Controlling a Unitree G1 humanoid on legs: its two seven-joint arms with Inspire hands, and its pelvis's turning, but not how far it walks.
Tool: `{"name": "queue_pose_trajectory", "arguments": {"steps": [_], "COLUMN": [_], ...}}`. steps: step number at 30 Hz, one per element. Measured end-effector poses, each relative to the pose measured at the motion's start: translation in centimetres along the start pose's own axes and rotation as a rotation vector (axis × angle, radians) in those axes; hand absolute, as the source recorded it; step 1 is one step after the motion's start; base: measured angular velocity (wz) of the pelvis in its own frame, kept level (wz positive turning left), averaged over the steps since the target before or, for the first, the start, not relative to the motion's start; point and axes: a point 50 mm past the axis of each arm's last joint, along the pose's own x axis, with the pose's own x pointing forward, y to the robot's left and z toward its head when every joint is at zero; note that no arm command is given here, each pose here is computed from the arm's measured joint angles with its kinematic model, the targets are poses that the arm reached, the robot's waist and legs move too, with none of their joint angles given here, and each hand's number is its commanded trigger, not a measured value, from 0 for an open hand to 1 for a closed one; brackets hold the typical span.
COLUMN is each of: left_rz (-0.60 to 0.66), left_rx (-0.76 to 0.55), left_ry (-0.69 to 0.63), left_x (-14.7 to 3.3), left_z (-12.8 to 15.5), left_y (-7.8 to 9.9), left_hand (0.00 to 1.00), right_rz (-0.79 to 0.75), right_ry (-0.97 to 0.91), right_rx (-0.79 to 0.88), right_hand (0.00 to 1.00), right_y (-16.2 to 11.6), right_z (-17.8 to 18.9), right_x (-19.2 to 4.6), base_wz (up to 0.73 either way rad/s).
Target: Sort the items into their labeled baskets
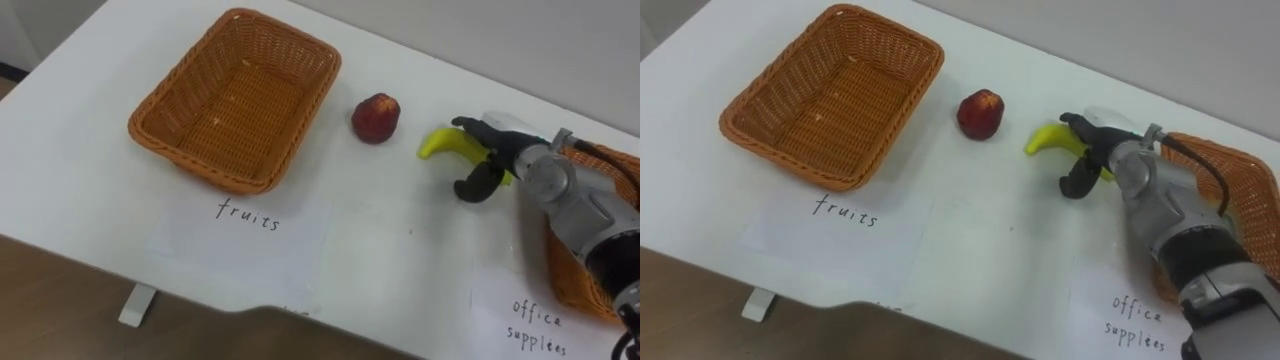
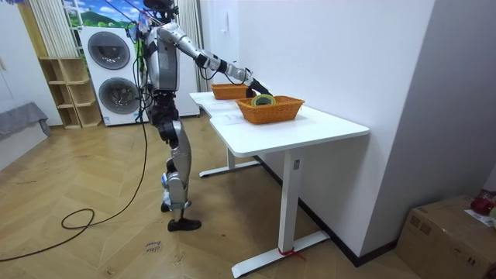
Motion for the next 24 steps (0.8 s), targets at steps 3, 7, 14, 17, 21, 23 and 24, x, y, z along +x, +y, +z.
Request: {"name": "queue_pose_trajectory", "arguments": {"steps": [3, 7, 14, 17, 21, 23, 24], "left_rz": [0.000, 0.003, 0.016, 0.021, 0.024, 0.025, 0.025], "left_rx": [0.000, 0.000, 0.003, 0.003, 0.007, 0.007, 0.006], "left_ry": [-0.001, -0.010, -0.014, -0.014, -0.010, -0.011, -0.012], "left_x": [0.0, 0.1, 0.1, 0.1, 0.1, 0.1, 0.1], "left_z": [0.1, 0.5, 0.7, 0.9, 0.9, 1.0, 1.0], "left_y": [0.0, 0.1, 0.2, 0.3, 0.3, 0.3, 0.4], "left_hand": [0.00, 0.00, 0.00, 0.00, 0.00, 0.00, 0.00], "right_rz": [0.003, 0.002, 0.005, 0.005, 0.005, 0.006, 0.009], "right_ry": [-0.001, -0.005, -0.005, -0.004, 0.001, -0.003, -0.012], "right_rx": [0.000, 0.000, 0.001, 0.001, 0.001, 0.001, 0.000], "right_hand": [0.00, 0.00, 0.00, 0.00, 0.00, 0.00, 0.00], "right_y": [0.0, -0.1, -0.1, -0.1, -0.2, -0.3, -0.4], "right_z": [0.1, 0.2, 0.2, 0.2, 0.2, 0.4, 0.7], "right_x": [0.0, 0.0, 0.0, 0.0, 0.0, -0.1, -0.1], "base_wz": [0.00, 0.00, 0.00, 0.00, 0.00, 0.00, 0.00]}}
